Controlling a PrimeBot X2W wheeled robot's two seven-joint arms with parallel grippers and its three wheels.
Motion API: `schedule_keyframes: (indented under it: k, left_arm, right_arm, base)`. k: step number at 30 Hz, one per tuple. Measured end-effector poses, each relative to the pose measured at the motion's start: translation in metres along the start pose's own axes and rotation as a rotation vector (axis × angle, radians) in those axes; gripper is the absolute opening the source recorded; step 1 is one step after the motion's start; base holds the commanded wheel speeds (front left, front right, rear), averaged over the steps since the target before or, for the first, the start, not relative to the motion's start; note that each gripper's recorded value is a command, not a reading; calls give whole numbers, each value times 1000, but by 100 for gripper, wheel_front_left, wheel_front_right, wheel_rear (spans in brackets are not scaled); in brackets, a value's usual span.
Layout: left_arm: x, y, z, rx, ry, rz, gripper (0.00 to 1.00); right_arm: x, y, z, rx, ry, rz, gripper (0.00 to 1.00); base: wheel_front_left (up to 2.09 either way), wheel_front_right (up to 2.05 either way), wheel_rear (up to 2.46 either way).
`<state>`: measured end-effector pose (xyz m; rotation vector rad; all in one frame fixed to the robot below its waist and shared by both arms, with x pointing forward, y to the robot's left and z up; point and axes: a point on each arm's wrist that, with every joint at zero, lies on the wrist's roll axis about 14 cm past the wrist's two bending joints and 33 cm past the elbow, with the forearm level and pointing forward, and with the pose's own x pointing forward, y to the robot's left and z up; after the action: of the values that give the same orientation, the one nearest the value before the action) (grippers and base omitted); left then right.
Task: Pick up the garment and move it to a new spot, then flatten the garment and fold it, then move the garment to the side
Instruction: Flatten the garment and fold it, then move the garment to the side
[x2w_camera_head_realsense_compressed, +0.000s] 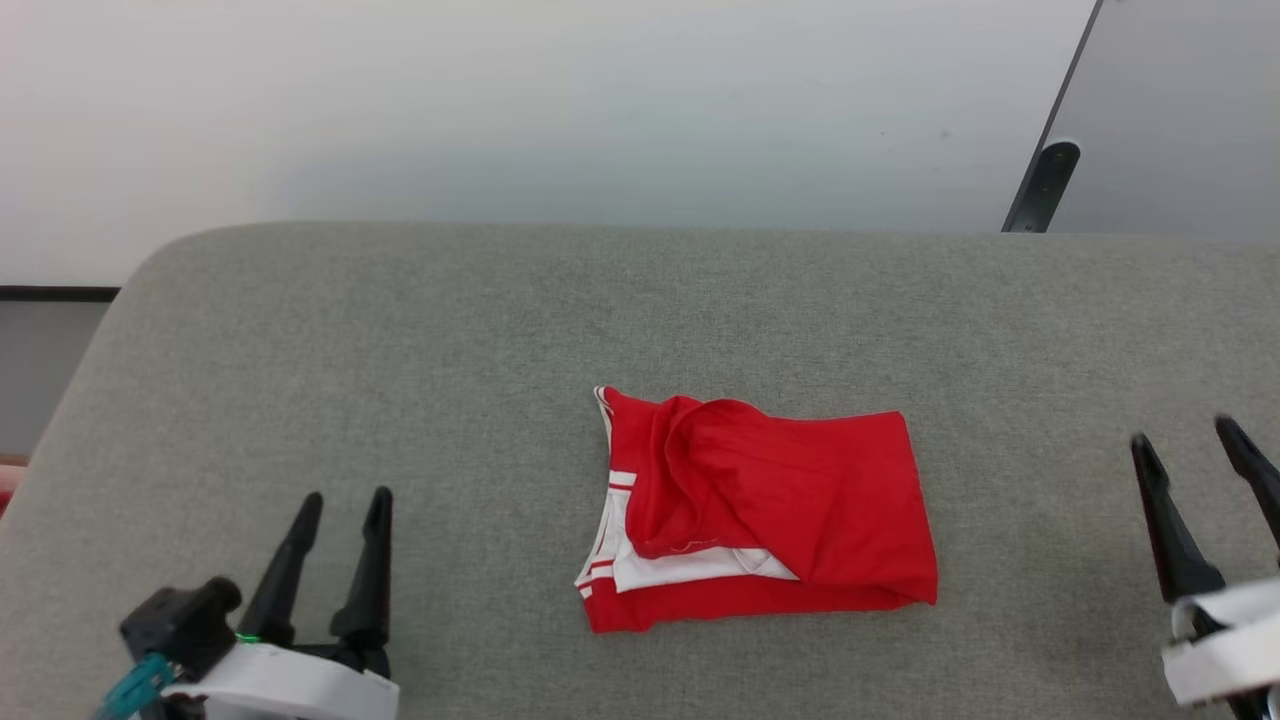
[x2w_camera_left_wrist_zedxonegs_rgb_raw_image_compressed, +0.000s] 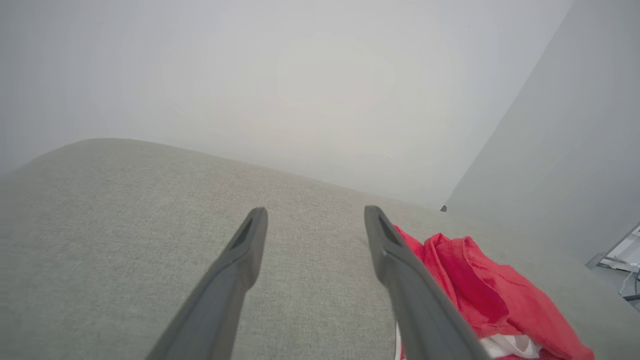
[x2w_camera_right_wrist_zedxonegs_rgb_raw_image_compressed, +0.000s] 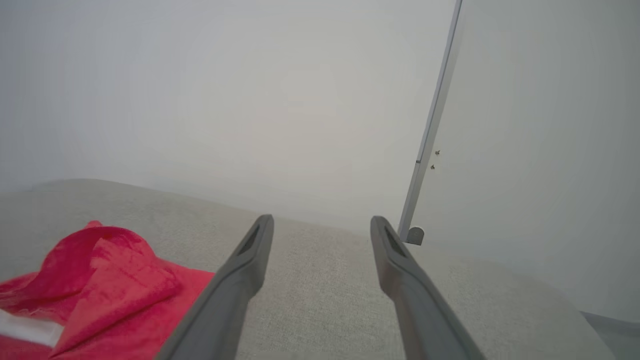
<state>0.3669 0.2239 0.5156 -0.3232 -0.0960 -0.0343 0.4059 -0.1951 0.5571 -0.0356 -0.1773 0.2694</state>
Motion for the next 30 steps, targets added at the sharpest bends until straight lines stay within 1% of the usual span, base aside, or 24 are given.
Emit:
schedule_keyframes:
  k: [8,17,24,30]
  left_arm:
    - [-4,8,18,65,-52,21,100]
    - [-7,6,20,88,-64,24,100]
    - [-13,8,23,92,-75,38,100]
    - [-28,25,30,97,-92,98,100]
  right_arm:
    - [-24,-10,-6,17,9,-80,100]
    - [-28,-11,-2,11,-2,-92,100]
    - [-26,-3,-6,13,10,-68,100]
    - [-17,18,-16,19,42,14,100]
  base:
    - [0,0,0]
    - [0,0,0]
    - [0,0,0]
    - [0,0,0]
